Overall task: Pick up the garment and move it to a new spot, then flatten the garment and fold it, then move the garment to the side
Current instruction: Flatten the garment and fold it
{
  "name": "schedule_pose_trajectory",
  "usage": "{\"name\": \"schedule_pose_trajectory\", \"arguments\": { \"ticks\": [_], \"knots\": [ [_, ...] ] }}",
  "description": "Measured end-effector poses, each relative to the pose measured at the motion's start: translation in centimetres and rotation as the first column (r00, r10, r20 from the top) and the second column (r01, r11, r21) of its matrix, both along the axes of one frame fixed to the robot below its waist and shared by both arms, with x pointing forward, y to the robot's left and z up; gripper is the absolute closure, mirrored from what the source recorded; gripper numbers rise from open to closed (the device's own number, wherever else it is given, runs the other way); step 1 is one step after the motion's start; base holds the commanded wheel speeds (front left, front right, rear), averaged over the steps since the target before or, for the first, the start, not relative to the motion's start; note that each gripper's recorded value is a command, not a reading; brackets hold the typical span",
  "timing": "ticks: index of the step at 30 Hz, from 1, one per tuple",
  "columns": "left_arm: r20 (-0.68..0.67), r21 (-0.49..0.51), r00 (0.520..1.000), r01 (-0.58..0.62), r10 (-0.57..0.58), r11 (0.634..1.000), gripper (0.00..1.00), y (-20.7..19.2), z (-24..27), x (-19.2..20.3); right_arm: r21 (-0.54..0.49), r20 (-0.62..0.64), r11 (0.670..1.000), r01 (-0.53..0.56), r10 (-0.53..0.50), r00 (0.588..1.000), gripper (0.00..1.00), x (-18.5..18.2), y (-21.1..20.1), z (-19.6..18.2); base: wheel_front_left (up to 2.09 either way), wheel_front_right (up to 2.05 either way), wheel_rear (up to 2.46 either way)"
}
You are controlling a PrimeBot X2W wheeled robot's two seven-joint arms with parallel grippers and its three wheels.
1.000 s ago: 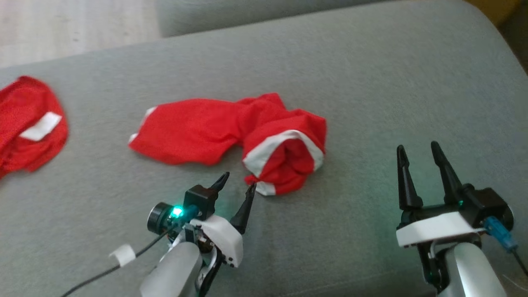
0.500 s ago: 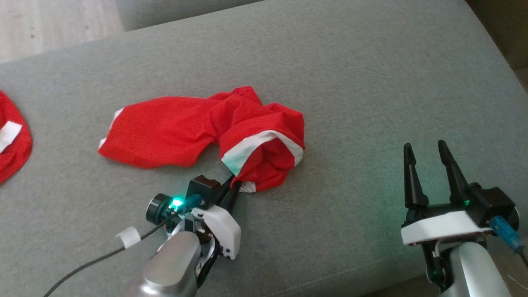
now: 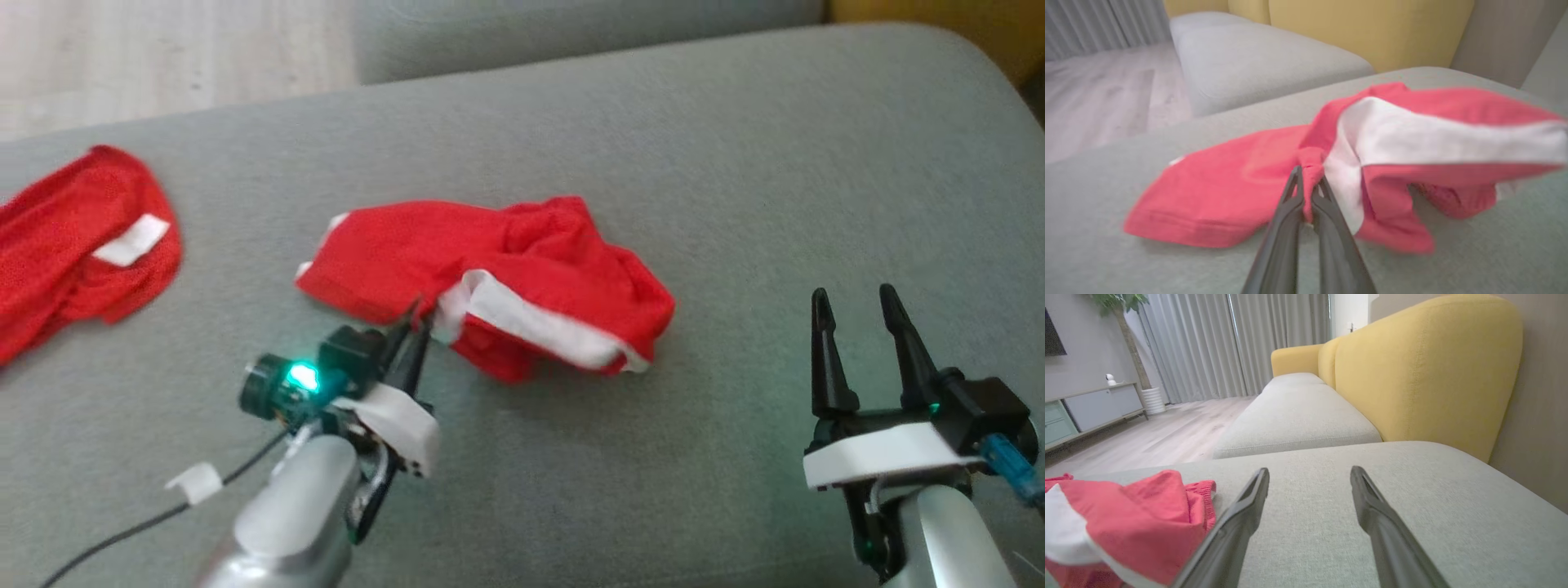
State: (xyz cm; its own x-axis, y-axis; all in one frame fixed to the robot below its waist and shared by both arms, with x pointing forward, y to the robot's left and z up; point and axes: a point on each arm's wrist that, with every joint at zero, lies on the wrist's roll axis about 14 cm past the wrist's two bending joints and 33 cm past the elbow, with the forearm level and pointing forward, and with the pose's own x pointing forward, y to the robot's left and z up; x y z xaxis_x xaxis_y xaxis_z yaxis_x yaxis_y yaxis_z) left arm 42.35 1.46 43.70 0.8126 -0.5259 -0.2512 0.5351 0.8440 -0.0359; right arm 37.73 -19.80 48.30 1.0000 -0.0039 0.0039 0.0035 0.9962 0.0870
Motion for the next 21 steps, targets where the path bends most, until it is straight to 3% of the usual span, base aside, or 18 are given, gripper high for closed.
{"name": "schedule_pose_trajectory", "arguments": {
  "ticks": [7, 15, 21],
  "knots": [
    [0.102, -0.018, 0.984, -0.146, 0.147, 0.989, 1.00, 5.4, 4.3, 0.4, 0.008, 0.004, 0.998, -0.058, 0.058, 0.998, 0.00, -0.4, 2.0, 0.1, 0.00, 0.00, 0.00],
    [-0.015, 0.052, 0.957, -0.289, 0.290, 0.956, 1.00, 11.7, 0.7, -1.9, 0.008, 0.009, 0.997, -0.077, 0.077, 0.997, 0.00, -0.3, 2.6, 0.2, 0.00, 0.00, 0.00],
    [-0.104, 0.081, 0.943, -0.309, 0.316, 0.948, 1.00, 12.5, -2.0, -3.1, 0.008, -0.008, 0.997, -0.071, 0.072, 0.997, 0.00, -0.6, 2.4, -0.3, 0.00, 0.00, 0.00]
  ]
}}
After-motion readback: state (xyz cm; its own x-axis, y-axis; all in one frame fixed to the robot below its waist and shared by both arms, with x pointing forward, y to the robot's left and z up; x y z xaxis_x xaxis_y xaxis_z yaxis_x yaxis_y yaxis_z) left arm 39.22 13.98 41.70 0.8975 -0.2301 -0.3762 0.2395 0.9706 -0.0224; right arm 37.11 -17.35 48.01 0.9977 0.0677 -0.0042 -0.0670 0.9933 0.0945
